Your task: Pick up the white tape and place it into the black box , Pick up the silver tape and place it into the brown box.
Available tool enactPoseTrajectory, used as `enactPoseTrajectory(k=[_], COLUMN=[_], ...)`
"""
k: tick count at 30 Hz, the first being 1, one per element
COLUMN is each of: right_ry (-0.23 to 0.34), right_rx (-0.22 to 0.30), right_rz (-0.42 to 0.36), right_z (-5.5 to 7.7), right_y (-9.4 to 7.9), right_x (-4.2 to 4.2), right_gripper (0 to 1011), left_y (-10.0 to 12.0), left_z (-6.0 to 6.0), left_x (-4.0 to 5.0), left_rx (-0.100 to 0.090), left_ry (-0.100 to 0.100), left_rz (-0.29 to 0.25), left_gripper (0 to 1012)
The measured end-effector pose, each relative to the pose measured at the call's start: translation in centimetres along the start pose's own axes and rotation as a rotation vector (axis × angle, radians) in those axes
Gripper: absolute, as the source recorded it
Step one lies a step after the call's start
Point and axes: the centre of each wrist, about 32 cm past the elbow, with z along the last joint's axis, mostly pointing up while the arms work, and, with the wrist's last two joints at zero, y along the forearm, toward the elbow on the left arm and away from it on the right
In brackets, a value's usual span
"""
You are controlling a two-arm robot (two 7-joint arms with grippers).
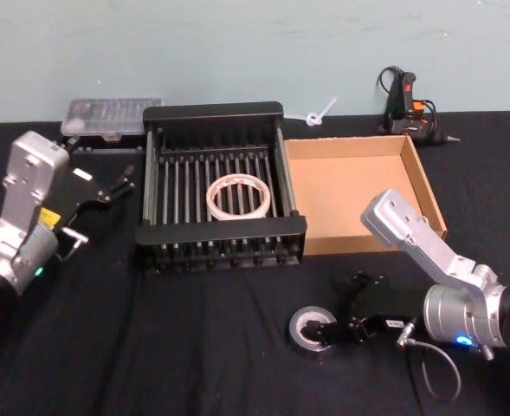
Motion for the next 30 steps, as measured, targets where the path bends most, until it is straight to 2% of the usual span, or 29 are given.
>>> enactPoseTrajectory(k=[14, 19, 21, 30], right_ry=[0.000, 0.000, 0.000, -0.001], right_rx=[0.000, 0.001, 0.001, 0.002], right_rz=[0.000, 0.001, 0.001, 0.002], right_z=[-0.02, -0.02, -0.02, 0.01], right_y=[-0.03, -0.04, -0.04, -0.05], right_x=[0.02, 0.02, 0.02, 0.01], right_gripper=[981, 841, 824, 509], left_y=[0.00, 0.00, 0.00, 0.00], left_z=[0.00, 0.00, 0.00, 0.00], left_x=[0.00, 0.00, 0.00, 0.00], left_rx=[0.000, 0.000, 0.000, 0.000], left_ry=[0.000, 0.000, 0.000, 0.000], left_rz=[0.000, 0.000, 0.000, 0.000], left_gripper=[1001, 1001, 1001, 1001])
